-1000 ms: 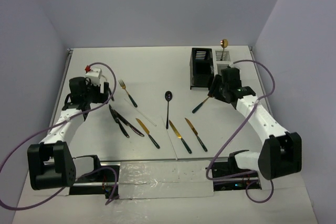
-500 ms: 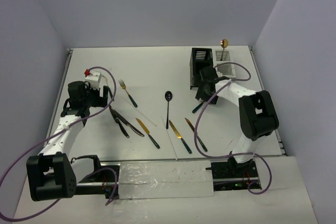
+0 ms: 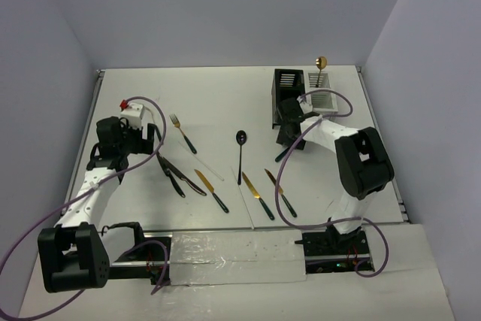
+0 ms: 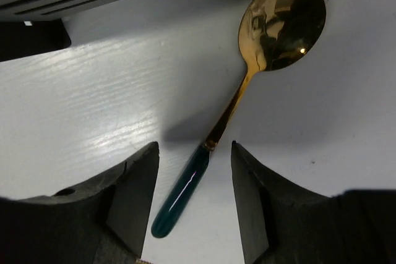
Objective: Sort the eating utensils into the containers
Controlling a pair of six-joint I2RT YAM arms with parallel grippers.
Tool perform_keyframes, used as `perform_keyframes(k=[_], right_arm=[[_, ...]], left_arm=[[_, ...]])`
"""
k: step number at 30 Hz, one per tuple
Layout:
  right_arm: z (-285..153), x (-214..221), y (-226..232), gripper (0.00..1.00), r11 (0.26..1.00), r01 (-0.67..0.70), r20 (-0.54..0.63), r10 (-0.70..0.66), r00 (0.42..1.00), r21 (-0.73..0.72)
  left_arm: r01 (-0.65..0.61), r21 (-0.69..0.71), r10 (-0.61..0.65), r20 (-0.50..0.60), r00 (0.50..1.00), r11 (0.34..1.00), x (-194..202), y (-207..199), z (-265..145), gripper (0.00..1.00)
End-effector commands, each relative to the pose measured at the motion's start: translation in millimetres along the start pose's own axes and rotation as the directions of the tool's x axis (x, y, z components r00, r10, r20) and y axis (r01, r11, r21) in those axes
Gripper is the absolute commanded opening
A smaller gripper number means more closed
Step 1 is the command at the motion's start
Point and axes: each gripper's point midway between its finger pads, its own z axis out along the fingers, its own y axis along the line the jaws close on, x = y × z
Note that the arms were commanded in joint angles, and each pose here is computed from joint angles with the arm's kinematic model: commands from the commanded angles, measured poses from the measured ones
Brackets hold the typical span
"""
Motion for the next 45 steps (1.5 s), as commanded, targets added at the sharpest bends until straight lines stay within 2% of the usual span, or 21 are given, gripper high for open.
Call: perform_keyframes(k=[1,6,11,17,30,33,37,40,45], right_arm=[[-7,17,-8,0.57,0.999,-0.035,0.006,0.035,0.999,0.014],[-20,-3,-2,0.58,0.99,-0.122,0.141,0.131,0.981,-0.068],[-10,4,-7,0.59,0.991,-0.129,0.124,0.131,0.984,-0.022],[-24,-6,-12,0.59,0.983,-0.173,0.209,0.18,0.961,-0.055],[-9,32,-15,0.56,0.993,-0.119,0.097,0.117,0.988,0.011],[-11,39,-19,0.49,0.994,-0.11,0.087,0.109,0.99,0.017],[-13,48,-20,0.32,0.997,-0.075,0.067,0.073,0.995,0.031],[-14,51,-22,0.23,0.997,-0.069,0.058,0.067,0.996,0.028],[-22,74,-30,0.14,0.999,-0.033,-0.01,0.033,0.999,0.012]], left_arm=[[-0.012,-0.026,0.014,0.081,0.997,1.0,-20,6,-5,0.93],[-0.016,-0.021,0.018,0.085,0.996,1.0,-19,5,-6,0.93],[-0.021,-0.037,0.024,0.095,0.995,0.999,-21,8,-8,0.93],[-0.027,-0.019,0.028,0.106,0.994,0.999,-23,5,-8,0.93],[-0.031,-0.04,0.035,0.118,0.992,0.999,-25,8,-12,0.93],[-0.031,-0.043,0.036,0.123,0.992,0.999,-26,8,-13,0.93],[-0.031,-0.052,0.038,0.135,0.99,0.998,-29,10,-16,0.93],[-0.031,-0.06,0.04,0.141,0.989,0.998,-30,11,-18,0.93],[-0.033,-0.072,0.044,0.155,0.987,0.997,-33,12,-22,0.93]])
